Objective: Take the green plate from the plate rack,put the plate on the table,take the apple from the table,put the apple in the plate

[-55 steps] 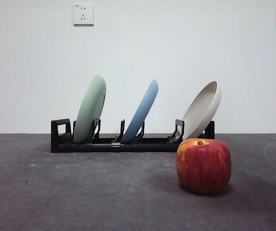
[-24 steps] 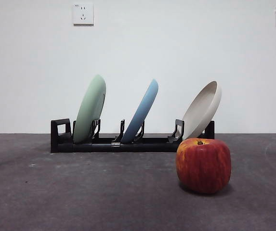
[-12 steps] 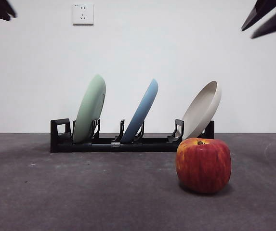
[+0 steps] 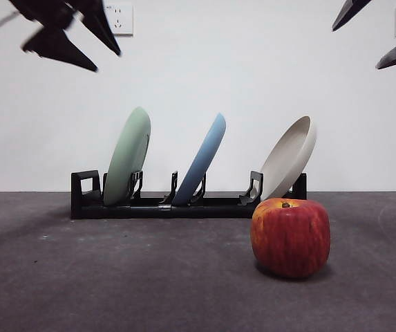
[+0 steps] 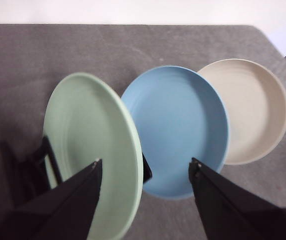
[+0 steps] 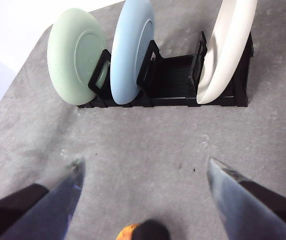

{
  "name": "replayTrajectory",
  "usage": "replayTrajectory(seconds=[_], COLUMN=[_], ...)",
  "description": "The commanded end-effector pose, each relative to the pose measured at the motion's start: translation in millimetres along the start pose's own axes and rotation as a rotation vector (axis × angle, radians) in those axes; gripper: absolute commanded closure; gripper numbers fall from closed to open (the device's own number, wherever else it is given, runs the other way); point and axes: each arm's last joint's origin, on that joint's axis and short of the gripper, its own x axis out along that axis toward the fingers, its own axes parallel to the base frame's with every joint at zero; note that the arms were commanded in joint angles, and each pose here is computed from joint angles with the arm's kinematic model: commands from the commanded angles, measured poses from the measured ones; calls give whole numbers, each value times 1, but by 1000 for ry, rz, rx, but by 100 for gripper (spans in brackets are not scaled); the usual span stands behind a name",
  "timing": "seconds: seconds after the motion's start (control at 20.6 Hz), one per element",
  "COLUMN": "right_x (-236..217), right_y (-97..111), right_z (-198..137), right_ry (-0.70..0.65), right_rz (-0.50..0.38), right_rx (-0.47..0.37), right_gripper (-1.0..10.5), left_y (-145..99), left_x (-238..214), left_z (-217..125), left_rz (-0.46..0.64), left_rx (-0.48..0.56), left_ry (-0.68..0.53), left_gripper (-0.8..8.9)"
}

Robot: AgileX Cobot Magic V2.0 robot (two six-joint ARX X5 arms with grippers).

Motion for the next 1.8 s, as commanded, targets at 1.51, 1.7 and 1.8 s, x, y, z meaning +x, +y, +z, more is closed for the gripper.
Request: replayTrajectory(seconds=[1.51, 1.7, 1.8], right_x=[0, 0, -1], right_y=[1, 0, -1], right_z=[4, 5, 6], right_ry=[-29, -50, -68], right_rz=[0, -30, -77], right_rx=[-19, -25, -27], right_gripper=[538, 539, 539], left_y=[-88, -134, -158], left_x=[-80, -107, -106], left_z=[-7, -38, -50], left_rz=[-227, -156, -65], left_rx=[208, 320, 409], left_ry=[102, 265, 303], left_gripper=[822, 822, 822])
